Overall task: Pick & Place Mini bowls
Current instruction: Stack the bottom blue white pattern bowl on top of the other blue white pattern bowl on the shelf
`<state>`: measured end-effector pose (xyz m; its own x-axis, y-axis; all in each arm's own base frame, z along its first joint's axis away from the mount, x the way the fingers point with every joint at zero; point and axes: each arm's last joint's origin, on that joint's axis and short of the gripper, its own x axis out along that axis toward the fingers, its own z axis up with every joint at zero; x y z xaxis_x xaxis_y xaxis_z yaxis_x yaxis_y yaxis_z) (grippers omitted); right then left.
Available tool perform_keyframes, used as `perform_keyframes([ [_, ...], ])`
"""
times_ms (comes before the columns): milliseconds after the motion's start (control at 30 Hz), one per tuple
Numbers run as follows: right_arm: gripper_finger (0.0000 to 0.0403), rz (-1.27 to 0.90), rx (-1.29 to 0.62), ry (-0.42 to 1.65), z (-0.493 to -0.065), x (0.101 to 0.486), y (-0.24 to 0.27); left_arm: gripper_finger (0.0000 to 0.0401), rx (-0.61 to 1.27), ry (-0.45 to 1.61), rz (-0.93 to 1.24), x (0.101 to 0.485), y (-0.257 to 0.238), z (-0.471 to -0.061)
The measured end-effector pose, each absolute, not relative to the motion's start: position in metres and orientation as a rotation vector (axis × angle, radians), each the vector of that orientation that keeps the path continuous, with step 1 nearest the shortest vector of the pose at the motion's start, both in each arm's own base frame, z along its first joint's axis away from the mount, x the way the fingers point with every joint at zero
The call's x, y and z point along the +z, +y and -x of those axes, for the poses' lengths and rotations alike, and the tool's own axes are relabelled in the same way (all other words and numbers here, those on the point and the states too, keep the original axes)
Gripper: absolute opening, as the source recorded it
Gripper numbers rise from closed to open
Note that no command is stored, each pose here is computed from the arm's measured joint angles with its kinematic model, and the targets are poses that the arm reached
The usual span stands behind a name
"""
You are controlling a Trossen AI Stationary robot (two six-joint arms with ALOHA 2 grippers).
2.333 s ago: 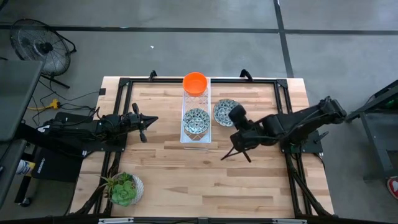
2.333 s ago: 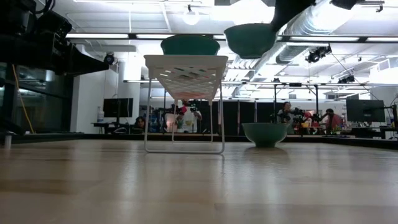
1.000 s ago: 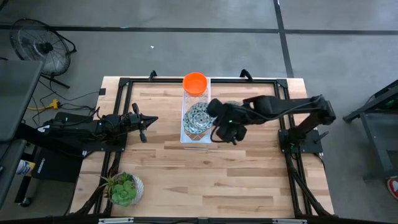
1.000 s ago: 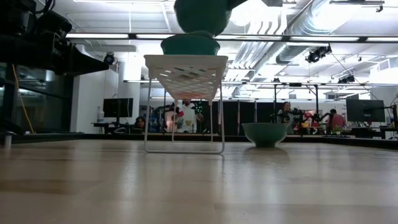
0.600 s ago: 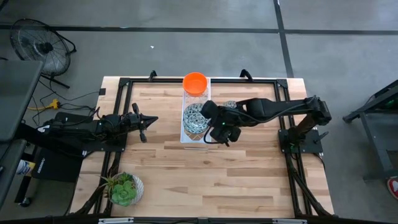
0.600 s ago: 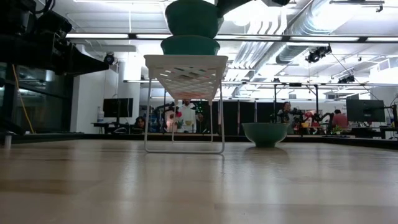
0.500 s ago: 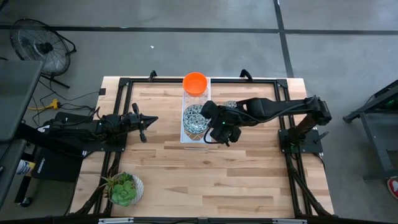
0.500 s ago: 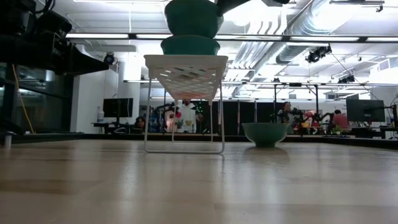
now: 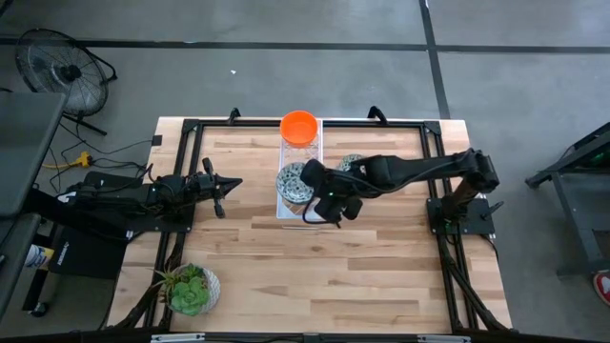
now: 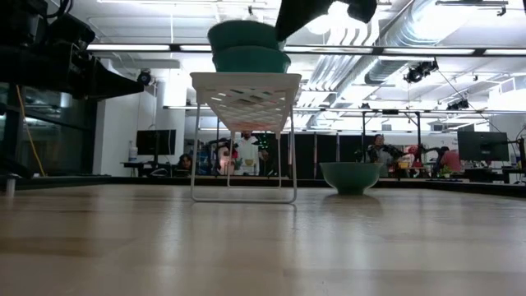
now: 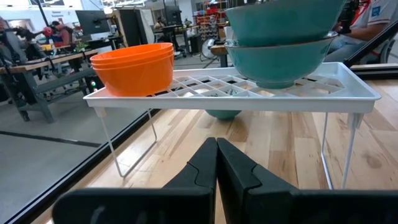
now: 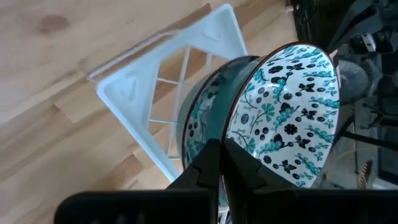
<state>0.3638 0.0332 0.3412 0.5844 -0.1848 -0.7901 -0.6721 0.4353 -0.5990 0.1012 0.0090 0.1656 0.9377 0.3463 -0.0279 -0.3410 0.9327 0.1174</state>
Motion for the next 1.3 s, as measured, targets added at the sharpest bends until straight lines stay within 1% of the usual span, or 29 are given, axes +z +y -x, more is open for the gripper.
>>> perform_keyframes([
  [133, 0.0, 1.125, 0.348, 0.968, -0.3674, 0.3353, 0.032, 0.0001, 0.352, 0.049, -0.112, 0.1656, 0.009, -0.1012],
  [533, 0.0, 1.075, 0.336, 1.005, -0.3648, 0.3335, 0.0301, 0.0001, 0.352, 0.049, -0.112, 0.1656, 0.0091, -0.1012],
  [1300, 0.0001, 1.036, 0.355, 0.993, -0.3649, 0.3331, 0.031, 0.0001, 0.352, 0.049, -0.112, 0.1656, 0.0091, -0.1012],
])
